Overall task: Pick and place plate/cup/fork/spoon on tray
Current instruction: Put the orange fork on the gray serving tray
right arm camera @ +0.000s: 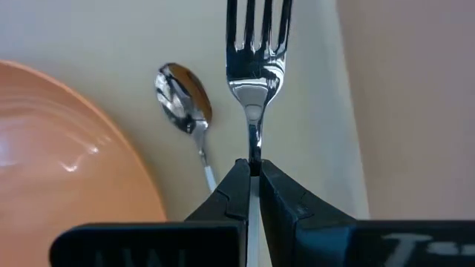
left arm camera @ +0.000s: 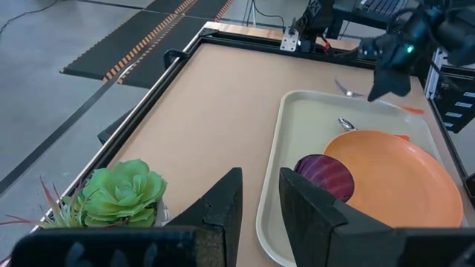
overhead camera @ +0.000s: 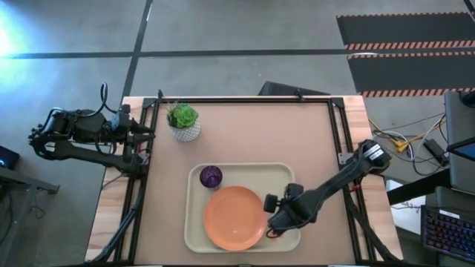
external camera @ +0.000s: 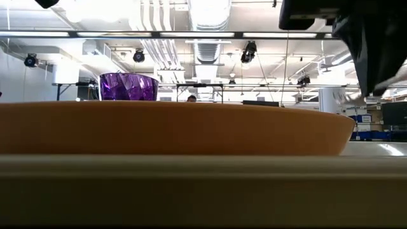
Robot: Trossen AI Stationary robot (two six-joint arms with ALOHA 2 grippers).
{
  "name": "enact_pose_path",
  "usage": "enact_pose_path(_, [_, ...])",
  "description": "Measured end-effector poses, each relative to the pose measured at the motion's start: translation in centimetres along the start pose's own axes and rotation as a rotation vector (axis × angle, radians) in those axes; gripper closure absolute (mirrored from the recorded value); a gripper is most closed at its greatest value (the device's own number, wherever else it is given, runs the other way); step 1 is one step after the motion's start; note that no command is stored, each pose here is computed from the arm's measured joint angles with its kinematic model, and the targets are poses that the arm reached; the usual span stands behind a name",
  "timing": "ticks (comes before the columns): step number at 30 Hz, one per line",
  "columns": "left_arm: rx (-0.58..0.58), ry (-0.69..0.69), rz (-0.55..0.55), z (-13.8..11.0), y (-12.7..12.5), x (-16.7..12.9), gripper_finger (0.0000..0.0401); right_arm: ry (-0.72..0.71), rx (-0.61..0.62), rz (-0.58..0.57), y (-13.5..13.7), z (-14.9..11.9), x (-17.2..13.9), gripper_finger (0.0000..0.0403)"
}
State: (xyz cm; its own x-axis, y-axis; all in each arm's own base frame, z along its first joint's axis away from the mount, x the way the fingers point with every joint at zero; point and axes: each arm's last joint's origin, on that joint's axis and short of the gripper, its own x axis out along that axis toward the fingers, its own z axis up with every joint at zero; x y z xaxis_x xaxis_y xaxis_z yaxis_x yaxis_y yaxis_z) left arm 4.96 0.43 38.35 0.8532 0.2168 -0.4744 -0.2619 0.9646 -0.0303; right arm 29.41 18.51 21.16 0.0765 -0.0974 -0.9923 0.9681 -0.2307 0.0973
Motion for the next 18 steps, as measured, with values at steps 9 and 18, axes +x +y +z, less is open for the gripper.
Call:
enact_pose_path(9, [-0.001,0.0,0.0,0.0,0.0,0.0,0.0328,0.053,-0.193,-0.034,-0.4,-1.6,1.4,0.0394])
enact_pose_path(18, [-0.004,0.0,0.0,0.0,0.0,0.0,0.0328,0.057,-0.198,-0.045,-1.7,-2.0,1.3,0.0394])
